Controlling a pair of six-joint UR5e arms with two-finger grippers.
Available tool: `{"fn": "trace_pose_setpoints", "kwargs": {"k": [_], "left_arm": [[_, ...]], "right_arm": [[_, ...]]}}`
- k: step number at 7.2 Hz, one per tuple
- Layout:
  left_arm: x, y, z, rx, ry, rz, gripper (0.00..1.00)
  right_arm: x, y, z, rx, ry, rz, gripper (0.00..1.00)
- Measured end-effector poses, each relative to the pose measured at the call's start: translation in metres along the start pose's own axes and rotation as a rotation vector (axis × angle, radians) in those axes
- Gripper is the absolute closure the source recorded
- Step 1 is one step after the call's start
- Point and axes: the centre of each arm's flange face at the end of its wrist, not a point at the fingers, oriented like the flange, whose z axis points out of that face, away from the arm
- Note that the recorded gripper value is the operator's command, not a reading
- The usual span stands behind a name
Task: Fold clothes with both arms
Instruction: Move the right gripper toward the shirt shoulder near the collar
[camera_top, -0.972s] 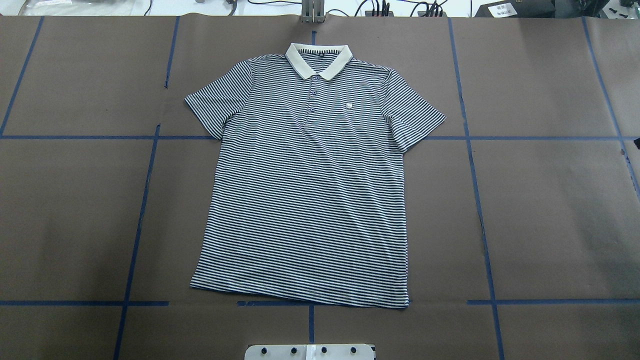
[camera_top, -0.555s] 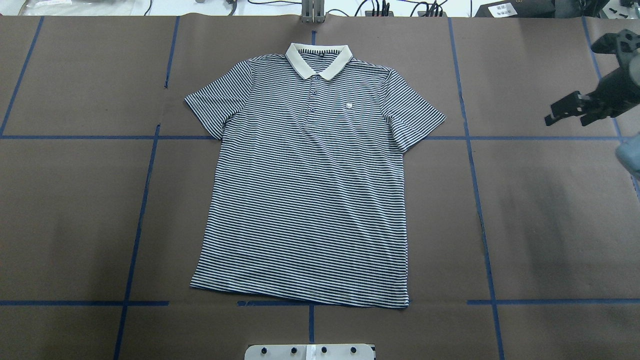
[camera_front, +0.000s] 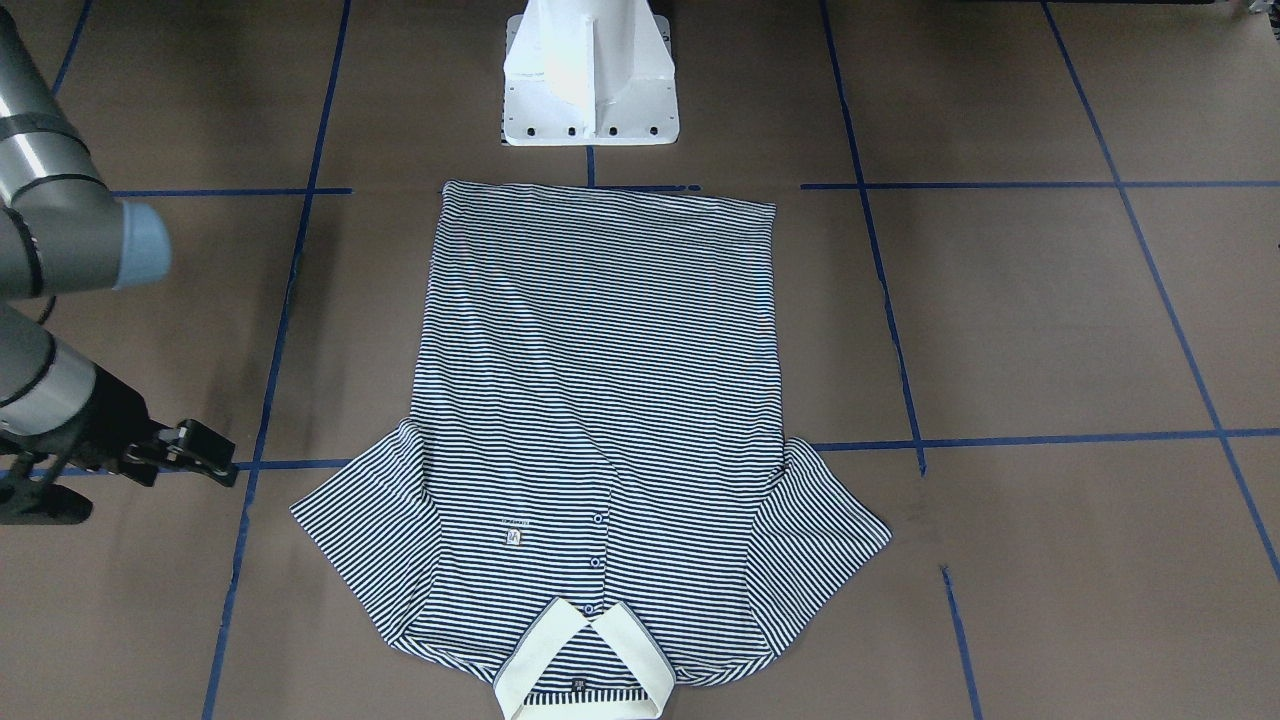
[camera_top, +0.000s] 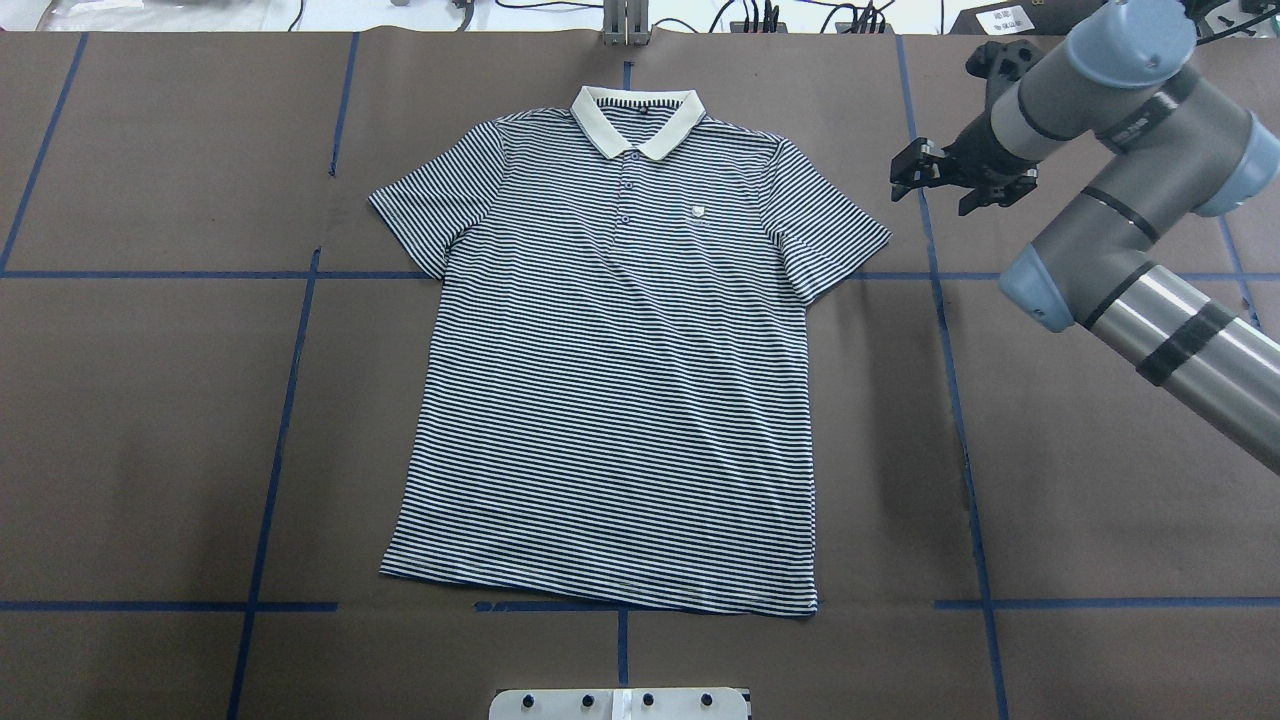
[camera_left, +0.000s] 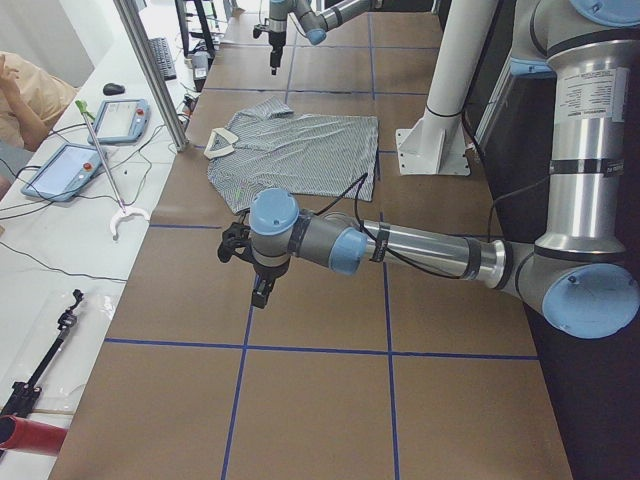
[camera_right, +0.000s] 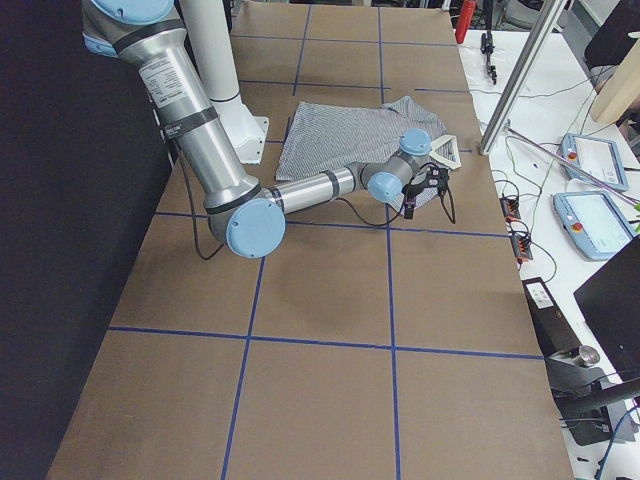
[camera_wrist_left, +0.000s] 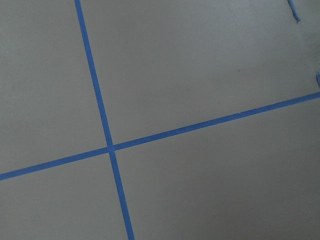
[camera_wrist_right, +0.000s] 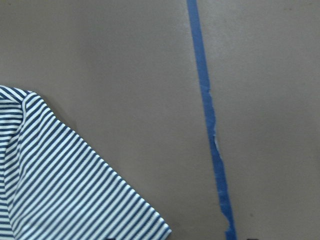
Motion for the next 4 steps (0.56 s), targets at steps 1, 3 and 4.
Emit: {"fn": "trace_pose_setpoints", "kwargs": {"k": [1,3,4], "left_arm": [[0.001,0.000,0.000,0.005,0.001,0.005,0.00],[0.001,-0.001,0.000,0.006,0.002,0.009,0.00],[0.001,-0.001,0.000,0.007,0.002,0.009,0.00]], "right_arm": [[-0.015,-0.001,0.013,0.008,0.013,0.030,0.17],[-0.020,0.002,0.033,0.002,0.041,0.053,0.23],[-0.020,0.005,0.040,-0.006,0.050,0.055,0.45]]}}
